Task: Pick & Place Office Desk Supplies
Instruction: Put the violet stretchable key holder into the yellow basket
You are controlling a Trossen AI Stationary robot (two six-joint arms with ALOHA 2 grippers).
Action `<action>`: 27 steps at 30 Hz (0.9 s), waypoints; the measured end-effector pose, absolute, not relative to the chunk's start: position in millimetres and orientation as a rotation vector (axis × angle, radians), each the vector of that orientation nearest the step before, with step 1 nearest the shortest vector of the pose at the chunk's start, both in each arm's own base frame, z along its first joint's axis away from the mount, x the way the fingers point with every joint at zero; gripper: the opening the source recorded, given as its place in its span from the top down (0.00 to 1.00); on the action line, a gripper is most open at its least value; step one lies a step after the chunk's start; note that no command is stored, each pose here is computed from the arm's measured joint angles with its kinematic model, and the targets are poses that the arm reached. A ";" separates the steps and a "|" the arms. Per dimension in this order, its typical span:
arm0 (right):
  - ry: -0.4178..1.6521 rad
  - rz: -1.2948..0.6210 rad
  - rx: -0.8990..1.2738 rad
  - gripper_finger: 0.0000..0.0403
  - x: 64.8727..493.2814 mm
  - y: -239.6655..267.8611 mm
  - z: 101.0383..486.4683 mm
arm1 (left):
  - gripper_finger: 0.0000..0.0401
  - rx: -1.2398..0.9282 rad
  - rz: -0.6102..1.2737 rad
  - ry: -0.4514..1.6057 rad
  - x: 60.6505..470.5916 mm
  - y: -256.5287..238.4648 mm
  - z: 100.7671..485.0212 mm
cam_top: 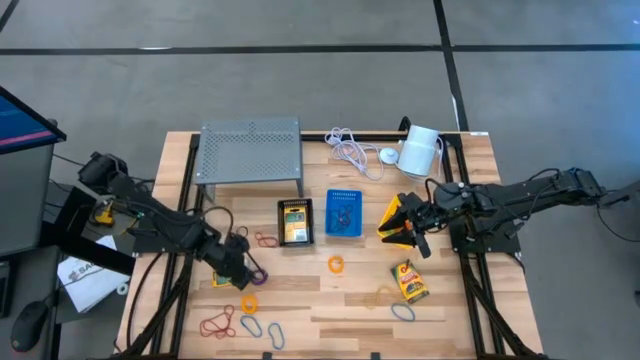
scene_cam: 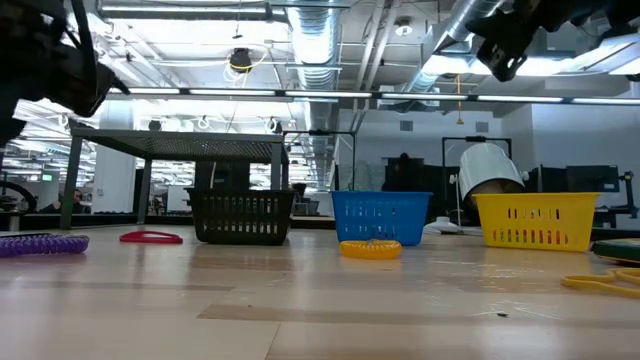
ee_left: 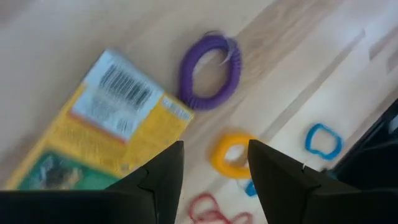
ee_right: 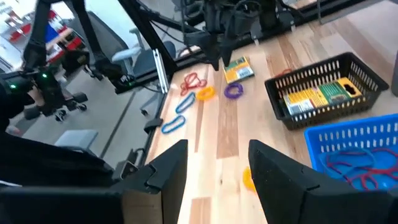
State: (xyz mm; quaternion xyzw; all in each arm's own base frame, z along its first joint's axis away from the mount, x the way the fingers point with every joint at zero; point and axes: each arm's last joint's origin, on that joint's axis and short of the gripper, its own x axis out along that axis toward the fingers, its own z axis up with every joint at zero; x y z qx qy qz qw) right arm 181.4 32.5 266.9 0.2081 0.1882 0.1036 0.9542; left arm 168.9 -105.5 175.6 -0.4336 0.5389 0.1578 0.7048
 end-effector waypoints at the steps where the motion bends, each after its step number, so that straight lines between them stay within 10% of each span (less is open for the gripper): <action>1: 0.381 0.211 0.422 0.59 181.4 32.5 267.0 | 0.57 -0.910 0.324 1.185 171.4 -106.5 173.6; 27: 0.360 0.215 0.409 0.59 182.0 32.6 268.8 | 0.67 -0.200 0.103 1.188 216.5 -115.5 149.5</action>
